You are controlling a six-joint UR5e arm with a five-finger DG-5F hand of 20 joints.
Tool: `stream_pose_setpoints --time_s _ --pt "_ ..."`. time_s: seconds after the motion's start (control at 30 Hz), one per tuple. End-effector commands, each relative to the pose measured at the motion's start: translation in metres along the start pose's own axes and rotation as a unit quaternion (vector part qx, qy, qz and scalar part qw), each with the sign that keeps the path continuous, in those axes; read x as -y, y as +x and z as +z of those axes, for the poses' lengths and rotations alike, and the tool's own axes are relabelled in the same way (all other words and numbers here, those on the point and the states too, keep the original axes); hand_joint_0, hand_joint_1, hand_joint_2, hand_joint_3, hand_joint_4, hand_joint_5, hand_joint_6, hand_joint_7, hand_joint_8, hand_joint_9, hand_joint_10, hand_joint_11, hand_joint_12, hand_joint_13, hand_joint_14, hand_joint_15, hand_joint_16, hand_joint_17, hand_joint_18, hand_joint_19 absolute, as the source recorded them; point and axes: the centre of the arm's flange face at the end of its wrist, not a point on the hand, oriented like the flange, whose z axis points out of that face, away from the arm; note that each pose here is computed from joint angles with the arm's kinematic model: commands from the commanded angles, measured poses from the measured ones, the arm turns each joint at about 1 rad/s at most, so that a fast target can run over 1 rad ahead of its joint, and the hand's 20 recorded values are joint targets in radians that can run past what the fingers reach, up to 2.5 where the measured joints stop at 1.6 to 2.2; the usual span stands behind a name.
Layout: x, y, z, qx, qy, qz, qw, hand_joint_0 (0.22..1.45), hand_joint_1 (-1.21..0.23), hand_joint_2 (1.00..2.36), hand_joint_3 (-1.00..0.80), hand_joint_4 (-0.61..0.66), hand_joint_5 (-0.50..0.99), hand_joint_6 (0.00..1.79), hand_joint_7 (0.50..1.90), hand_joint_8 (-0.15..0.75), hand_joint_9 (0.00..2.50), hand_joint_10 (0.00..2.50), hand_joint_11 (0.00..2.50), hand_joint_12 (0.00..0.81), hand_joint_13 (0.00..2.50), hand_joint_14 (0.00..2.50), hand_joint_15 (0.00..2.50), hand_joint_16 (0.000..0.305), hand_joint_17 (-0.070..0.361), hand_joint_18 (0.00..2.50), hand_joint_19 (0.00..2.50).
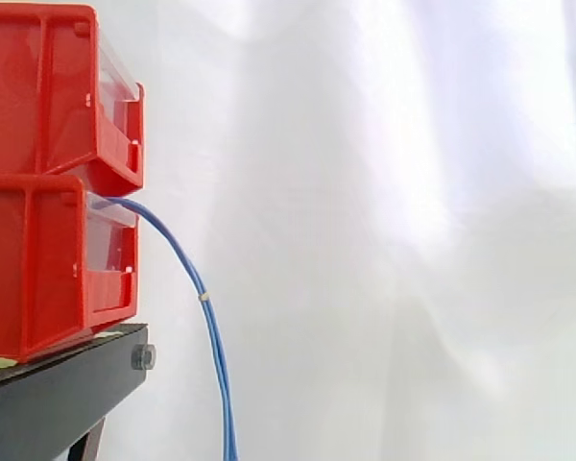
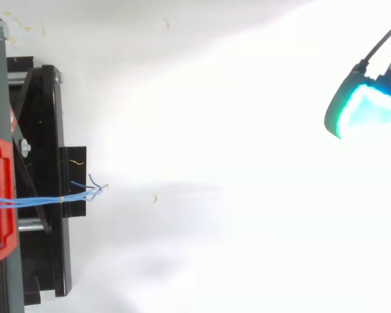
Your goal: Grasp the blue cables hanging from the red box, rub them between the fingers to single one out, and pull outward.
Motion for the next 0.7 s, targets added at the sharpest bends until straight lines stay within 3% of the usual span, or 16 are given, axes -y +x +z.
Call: stream_pose_setpoints --time_s 0.0,0.1,0.17,0.37,0.53,0.67 --pt "0.0 0.001 0.001 0.002 -0.002 -0.001 1.0 0.48 -0.6 1.0 -0.5 0.28 -0.21 0.5 0.74 0.285 0.7 0.01 0.43 0.403 0.7 0.01 0.44 0.059 0.132 0.62 0.67" --pt "0.002 0.003 0.001 0.0 -0.001 -0.002 1.0 0.48 -0.6 1.0 -0.5 0.28 -0.21 0.5 0.74 0.286 0.7 0.01 0.44 0.404 0.69 0.01 0.44 0.059 0.132 0.62 0.67" --pt "0.015 0.009 0.0 -0.005 0.004 -0.007 1.0 0.48 -0.6 1.0 -0.5 0.28 -0.21 0.5 0.74 0.284 0.7 0.01 0.44 0.404 0.7 0.01 0.44 0.059 0.132 0.62 0.67" --pt "0.026 0.019 0.004 -0.006 -0.018 -0.01 0.9998 0.48 -0.6 1.0 -0.5 0.28 -0.21 0.5 0.74 0.286 0.7 0.01 0.44 0.403 0.7 0.01 0.44 0.059 0.132 0.62 0.67" --pt "0.025 0.02 0.007 0.009 -0.024 -0.01 0.9996 0.48 -0.6 1.0 -0.5 0.28 -0.21 0.5 0.74 0.286 0.7 0.01 0.44 0.403 0.69 0.01 0.44 0.059 0.132 0.62 0.67" --pt "0.025 0.023 0.008 0.013 -0.024 -0.016 0.9995 0.48 -0.6 1.0 -0.5 0.28 -0.21 0.5 0.74 0.285 0.71 0.01 0.44 0.404 0.69 0.01 0.44 0.059 0.132 0.62 0.67"
